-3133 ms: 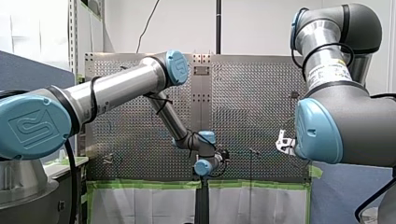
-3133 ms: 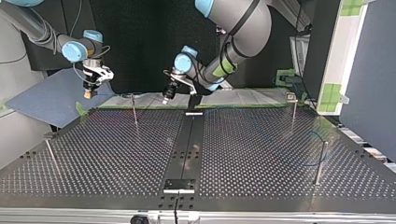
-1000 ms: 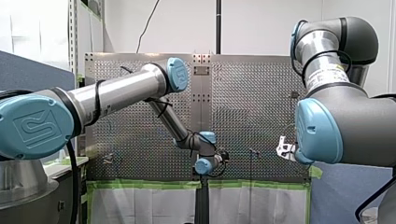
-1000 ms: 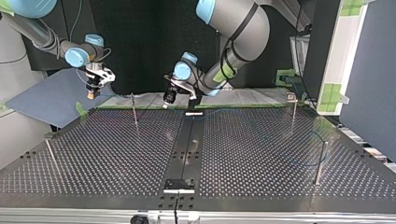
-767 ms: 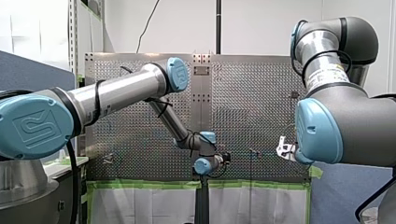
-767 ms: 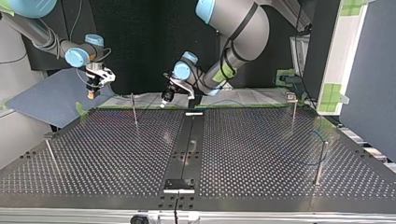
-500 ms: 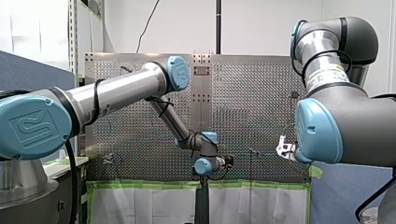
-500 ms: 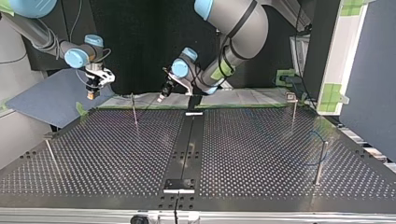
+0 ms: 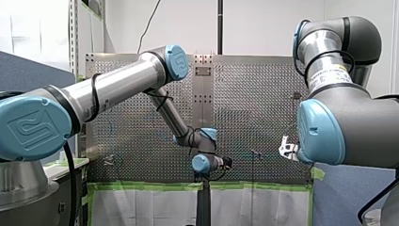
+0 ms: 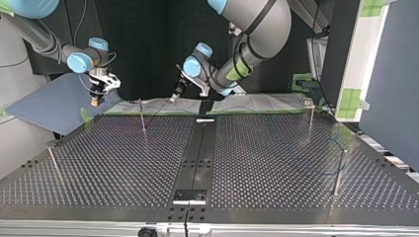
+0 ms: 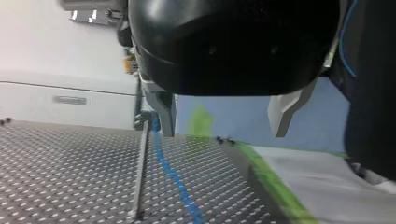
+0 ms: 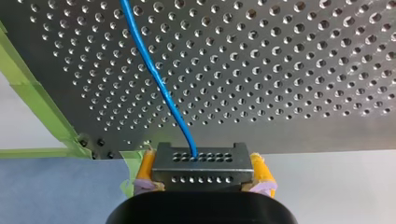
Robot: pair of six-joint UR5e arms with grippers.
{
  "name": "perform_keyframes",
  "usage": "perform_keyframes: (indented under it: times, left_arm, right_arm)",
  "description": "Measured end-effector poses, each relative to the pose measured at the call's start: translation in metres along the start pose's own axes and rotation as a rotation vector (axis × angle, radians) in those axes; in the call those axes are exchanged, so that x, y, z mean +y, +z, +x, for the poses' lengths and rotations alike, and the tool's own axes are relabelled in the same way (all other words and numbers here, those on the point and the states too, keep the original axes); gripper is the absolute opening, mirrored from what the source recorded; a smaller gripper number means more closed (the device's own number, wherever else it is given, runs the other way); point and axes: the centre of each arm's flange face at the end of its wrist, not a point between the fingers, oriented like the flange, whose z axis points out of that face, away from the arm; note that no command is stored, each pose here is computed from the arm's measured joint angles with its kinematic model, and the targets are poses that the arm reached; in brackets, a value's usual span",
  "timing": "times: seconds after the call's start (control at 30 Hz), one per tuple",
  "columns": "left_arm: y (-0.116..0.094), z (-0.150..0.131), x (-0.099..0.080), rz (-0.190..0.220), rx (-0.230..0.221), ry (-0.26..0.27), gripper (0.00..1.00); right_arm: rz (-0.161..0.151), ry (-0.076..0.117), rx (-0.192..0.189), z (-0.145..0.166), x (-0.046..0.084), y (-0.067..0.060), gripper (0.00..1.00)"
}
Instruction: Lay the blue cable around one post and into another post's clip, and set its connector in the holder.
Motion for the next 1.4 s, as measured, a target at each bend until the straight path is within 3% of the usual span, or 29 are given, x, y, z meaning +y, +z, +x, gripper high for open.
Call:
perform_keyframes:
  times: [0.2,0.43,0.63,0.9,1.23,1.4]
  left_arm:
    - [-0.014,-0.003,0.001,-0.013,0.003,0.003,0.98]
    - [-0.027,-0.026,0.012,-0.075,-0.041,-0.015,0.98]
    - [-0.046,-0.04,0.011,-0.099,-0.022,-0.015,0.98]
    - [-0.066,-0.058,0.002,-0.077,-0.034,-0.021,0.98]
    - [-0.087,-0.065,-0.047,0.043,-0.091,-0.083,0.98]
    - [-0.084,-0.072,-0.058,0.058,-0.135,-0.123,0.98]
  right_arm:
    - [0.0,0.004,0.002,0.001,0.002,0.001,0.0]
    - [0.009,0.011,0.001,0.001,0.001,0.001,0.0]
    - [0.015,0.016,-0.001,0.001,0.0,0.001,0.0]
    - [0.025,0.025,0.0,0.001,0.0,0.001,0.0]
    - [0.027,0.032,-0.003,0.0,0.0,0.001,0.0]
    - [0.03,0.034,-0.004,0.0,-0.001,0.001,0.0]
